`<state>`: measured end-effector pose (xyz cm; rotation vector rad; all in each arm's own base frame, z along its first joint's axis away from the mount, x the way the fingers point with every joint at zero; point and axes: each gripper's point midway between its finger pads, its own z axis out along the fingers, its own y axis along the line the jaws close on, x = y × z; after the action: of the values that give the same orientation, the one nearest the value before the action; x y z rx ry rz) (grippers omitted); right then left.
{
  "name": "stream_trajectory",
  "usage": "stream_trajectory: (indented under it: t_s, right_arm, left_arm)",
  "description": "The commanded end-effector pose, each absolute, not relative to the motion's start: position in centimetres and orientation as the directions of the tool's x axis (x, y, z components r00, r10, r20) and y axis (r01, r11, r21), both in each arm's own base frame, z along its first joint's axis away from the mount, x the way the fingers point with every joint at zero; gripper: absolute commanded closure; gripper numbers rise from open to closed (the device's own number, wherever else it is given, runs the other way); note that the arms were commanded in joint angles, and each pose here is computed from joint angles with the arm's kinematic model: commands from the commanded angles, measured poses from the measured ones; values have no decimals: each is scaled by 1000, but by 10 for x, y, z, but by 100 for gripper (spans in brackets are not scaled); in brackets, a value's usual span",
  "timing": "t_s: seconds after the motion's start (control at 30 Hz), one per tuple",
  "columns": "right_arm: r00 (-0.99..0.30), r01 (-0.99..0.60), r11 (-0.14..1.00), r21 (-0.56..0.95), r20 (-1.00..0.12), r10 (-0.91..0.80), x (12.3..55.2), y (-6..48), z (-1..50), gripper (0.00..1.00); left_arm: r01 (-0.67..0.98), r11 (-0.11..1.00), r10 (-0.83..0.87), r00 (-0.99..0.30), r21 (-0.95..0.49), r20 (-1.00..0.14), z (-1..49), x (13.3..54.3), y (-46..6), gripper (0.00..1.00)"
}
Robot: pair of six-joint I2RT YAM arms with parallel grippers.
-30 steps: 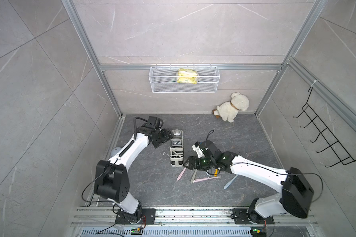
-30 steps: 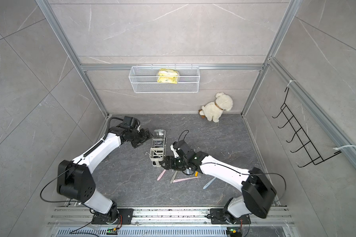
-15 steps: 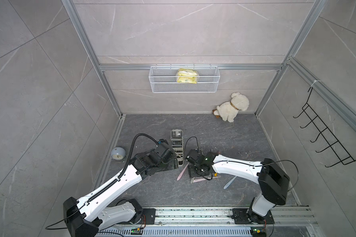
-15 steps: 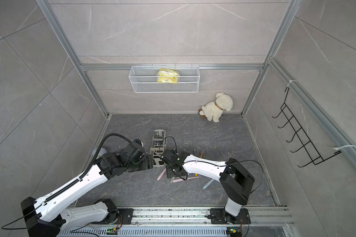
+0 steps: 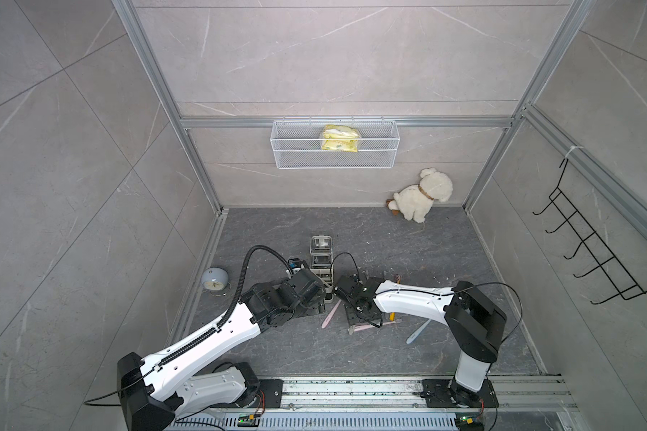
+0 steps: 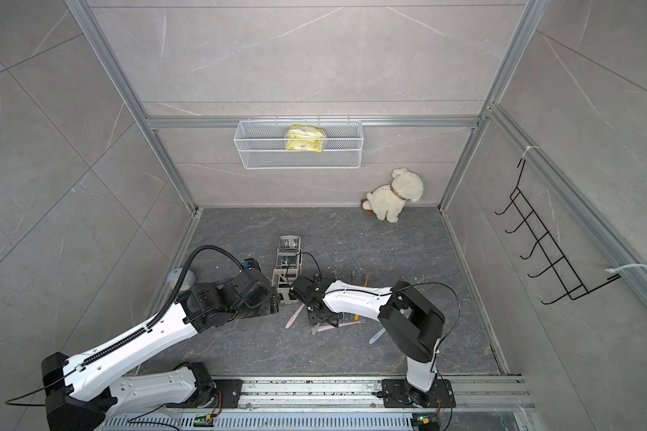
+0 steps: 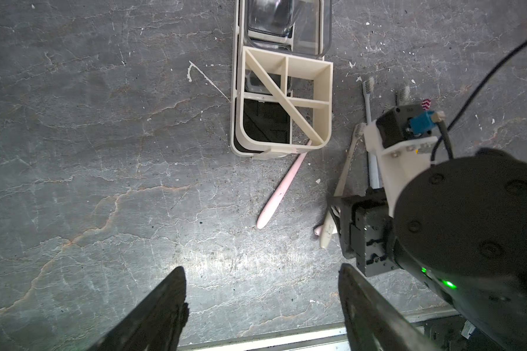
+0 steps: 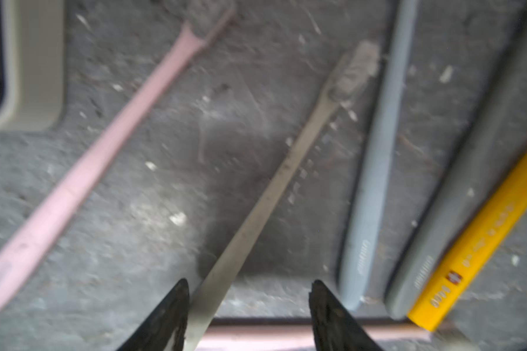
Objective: Place the toothbrush into the toothbrush holder
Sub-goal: Pick up the toothbrush from the center of the board.
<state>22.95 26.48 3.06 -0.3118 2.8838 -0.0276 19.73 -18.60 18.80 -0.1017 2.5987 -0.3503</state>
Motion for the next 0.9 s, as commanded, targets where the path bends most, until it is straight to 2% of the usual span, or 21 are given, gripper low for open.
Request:
stream_trajectory:
  t_s: [0.0, 0.17, 0.27, 0.33, 0.47, 0.7, 0.87]
  right_arm:
    - [-950, -186, 981, 56, -264, -165, 237, 273, 37, 35]
    - [-964, -178, 978, 114, -222, -149, 239, 290, 17, 33]
    - [-968, -180, 978, 106, -198, -157, 238, 291, 7, 45]
    - [-968, -175, 976, 131, -205, -146, 235, 290, 4, 55]
    - [-961, -186, 968, 169, -236, -143, 229, 286, 5, 68]
    - [-944, -225, 957, 182, -286, -167, 226, 279, 15, 78]
    - [-931, -255, 944, 209, -317, -181, 224, 280, 31, 80]
  left_arm:
    - [-27, 963, -164, -847, -267, -506, 196, 199, -180, 21]
    - [-17, 968, -149, -844, -252, -515, 196, 200, -178, 20]
    - [-16, 967, -150, -842, -254, -518, 197, 199, -176, 20]
    - [-20, 968, -152, -840, -249, -521, 196, 198, -173, 20]
    - [-30, 969, -158, -838, -245, -523, 190, 196, -169, 20]
    - [-7, 976, -120, -850, -217, -513, 186, 200, -177, 21]
    - [5, 971, -128, -832, -237, -540, 188, 207, -185, 20]
